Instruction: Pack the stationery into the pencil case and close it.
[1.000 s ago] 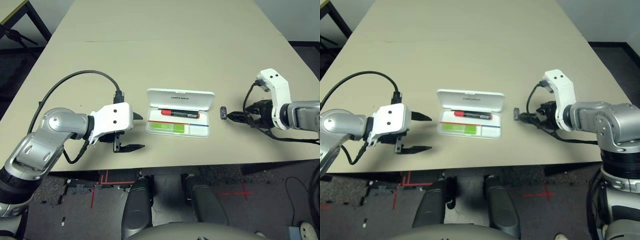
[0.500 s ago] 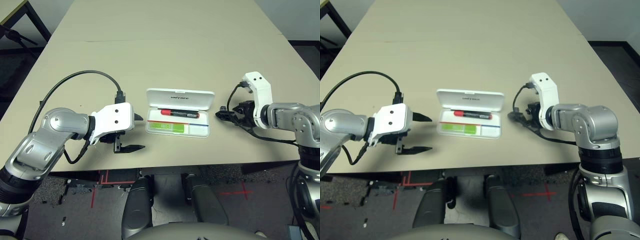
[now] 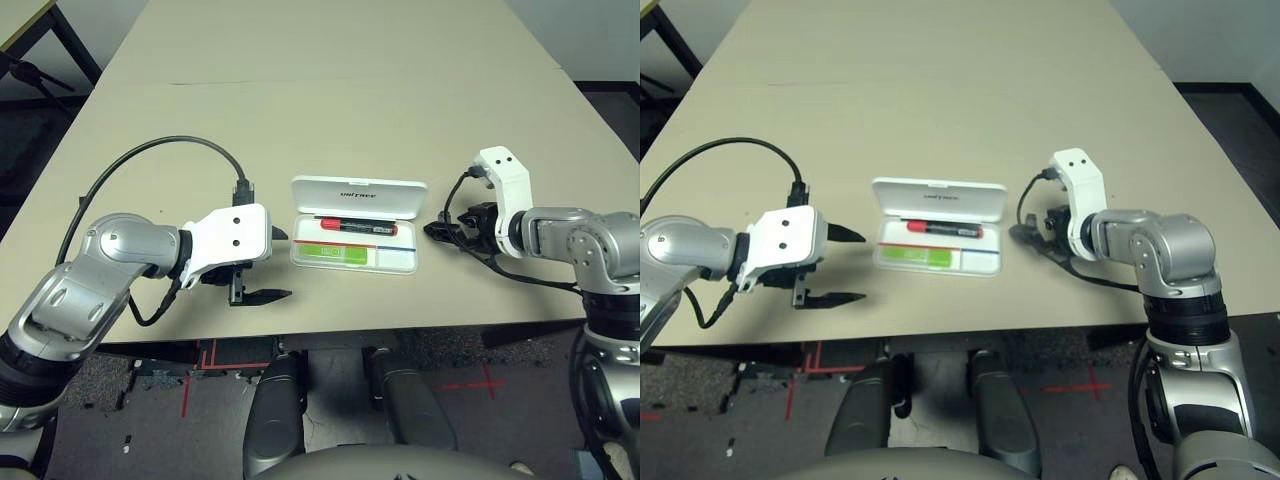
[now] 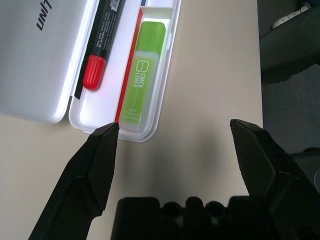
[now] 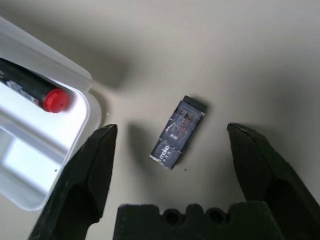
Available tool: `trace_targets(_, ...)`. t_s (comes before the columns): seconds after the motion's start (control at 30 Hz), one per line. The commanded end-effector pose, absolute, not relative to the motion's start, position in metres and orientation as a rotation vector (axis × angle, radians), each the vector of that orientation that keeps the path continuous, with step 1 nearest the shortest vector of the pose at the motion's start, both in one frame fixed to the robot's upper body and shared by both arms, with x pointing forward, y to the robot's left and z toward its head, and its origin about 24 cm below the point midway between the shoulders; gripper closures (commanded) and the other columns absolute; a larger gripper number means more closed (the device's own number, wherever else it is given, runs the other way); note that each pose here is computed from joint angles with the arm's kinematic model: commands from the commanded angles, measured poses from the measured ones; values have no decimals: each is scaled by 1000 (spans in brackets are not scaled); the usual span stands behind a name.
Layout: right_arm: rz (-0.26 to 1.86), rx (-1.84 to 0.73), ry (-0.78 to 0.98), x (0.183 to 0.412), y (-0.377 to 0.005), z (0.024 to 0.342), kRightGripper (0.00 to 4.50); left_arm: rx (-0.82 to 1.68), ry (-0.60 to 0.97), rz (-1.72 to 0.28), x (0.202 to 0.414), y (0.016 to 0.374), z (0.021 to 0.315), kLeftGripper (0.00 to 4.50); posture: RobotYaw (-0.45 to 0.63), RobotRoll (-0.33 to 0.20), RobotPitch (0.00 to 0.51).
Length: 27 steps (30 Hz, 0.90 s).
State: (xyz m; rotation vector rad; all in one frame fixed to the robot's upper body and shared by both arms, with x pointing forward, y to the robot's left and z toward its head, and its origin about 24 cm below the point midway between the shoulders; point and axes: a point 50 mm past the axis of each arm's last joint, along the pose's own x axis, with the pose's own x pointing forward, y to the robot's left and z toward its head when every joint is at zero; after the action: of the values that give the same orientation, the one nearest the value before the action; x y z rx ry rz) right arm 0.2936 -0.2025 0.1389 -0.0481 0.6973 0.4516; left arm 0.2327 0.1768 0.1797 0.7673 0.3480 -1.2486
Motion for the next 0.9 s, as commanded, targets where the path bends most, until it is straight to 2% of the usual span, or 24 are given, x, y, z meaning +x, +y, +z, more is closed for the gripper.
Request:
trace_targets(0.03,445,-56,767,291,-203,124,1324,780,351,-1269,230,172,180,0,-10,0,204)
trace_targets(0.23,424,-79,776,291,-209,117,3672,785,363,-1275,228,171,182,0,2,0,201)
trace_targets(0.3,420,-88,772,292,-212,118,4210,786,367,-1275,228,171,182,0,7,0,200)
trace_targets(0.7,439,-151,754,298,-222,122,4212,791,370,-1272,229,170,180,0,27,0,171)
trace_targets(0.9,561,-269,703,297,-230,138,4212,798,364,-1274,232,168,183,0,19,0,161)
